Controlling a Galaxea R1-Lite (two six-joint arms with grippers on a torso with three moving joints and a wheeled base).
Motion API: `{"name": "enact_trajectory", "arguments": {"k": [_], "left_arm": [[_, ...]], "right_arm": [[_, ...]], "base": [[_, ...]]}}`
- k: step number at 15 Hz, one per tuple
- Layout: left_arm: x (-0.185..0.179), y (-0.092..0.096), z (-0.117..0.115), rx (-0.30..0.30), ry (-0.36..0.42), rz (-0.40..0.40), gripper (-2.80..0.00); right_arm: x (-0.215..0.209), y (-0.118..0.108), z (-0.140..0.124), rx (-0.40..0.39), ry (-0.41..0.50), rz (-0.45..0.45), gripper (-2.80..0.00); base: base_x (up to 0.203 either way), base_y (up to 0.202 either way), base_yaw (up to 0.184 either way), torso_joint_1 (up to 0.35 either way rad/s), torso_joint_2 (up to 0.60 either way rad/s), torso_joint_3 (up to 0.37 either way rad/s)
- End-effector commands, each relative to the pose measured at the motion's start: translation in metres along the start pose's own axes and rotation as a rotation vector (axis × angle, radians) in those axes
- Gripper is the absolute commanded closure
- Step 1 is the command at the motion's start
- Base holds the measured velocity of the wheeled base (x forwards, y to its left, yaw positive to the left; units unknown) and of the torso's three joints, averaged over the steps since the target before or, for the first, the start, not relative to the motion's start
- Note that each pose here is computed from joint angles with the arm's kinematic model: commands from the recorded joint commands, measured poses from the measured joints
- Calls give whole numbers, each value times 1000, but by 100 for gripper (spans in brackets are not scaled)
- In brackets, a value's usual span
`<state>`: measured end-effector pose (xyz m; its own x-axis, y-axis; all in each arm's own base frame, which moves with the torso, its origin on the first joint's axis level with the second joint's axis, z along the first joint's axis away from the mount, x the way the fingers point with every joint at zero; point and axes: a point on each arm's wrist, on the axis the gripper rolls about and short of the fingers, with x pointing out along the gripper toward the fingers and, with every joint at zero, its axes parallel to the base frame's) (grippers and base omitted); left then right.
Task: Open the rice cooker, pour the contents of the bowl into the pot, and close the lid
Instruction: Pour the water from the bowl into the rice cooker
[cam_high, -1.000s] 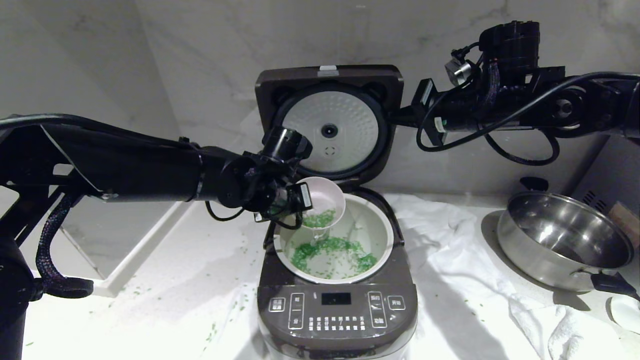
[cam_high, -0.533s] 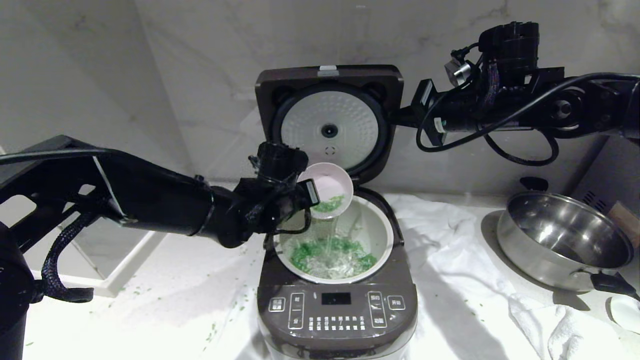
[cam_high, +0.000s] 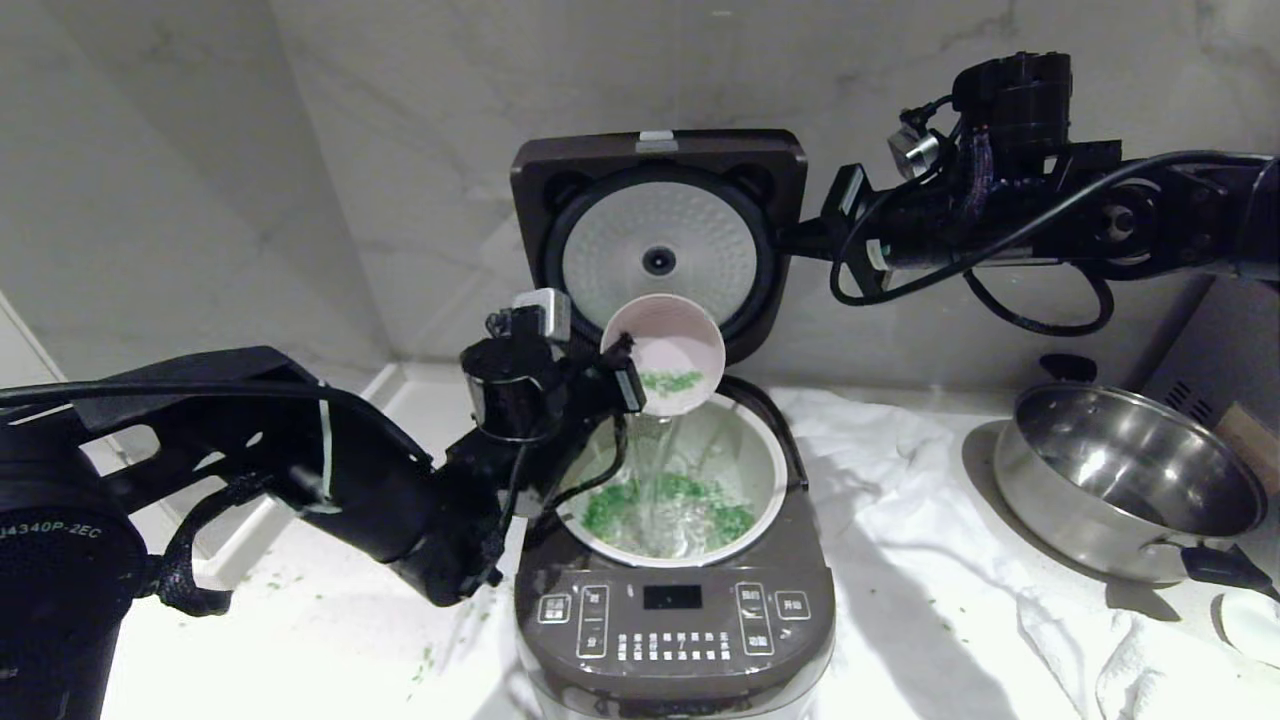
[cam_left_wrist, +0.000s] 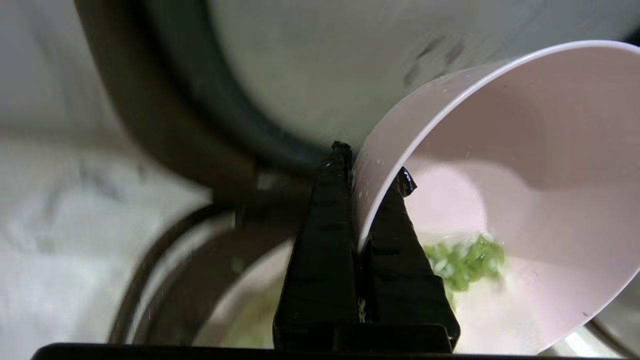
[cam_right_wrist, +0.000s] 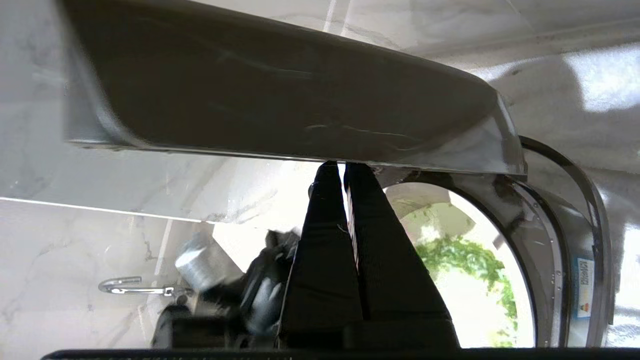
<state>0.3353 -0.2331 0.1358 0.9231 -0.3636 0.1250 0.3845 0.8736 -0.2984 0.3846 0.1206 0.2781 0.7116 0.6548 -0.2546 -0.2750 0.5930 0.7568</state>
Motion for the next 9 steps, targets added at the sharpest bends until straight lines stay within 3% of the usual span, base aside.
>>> {"name": "enact_trajectory", "arguments": {"k": [1, 3, 5, 7, 9], "left_arm": [[-2, -6, -2, 69, -42, 33, 0], [-4, -10, 0, 122, -107, 24, 0], [-8, -6, -9, 220, -146, 26, 0], [-9, 2, -25, 337, -102, 48, 0], [-13, 2, -23, 377, -96, 61, 0]], "right_arm": [[2, -1, -1, 8, 6, 0, 0], [3, -2, -1, 8, 9, 0, 0], [3, -2, -1, 9, 10, -1, 0], [3, -3, -2, 10, 10, -3, 0], [4, -3, -2, 10, 11, -3, 0]], "base": [[0, 0, 0, 0, 0, 0], [0, 0, 0, 0, 0, 0], [0, 0, 0, 0, 0, 0], [0, 0, 0, 0, 0, 0], [0, 0, 0, 0, 0, 0]]}}
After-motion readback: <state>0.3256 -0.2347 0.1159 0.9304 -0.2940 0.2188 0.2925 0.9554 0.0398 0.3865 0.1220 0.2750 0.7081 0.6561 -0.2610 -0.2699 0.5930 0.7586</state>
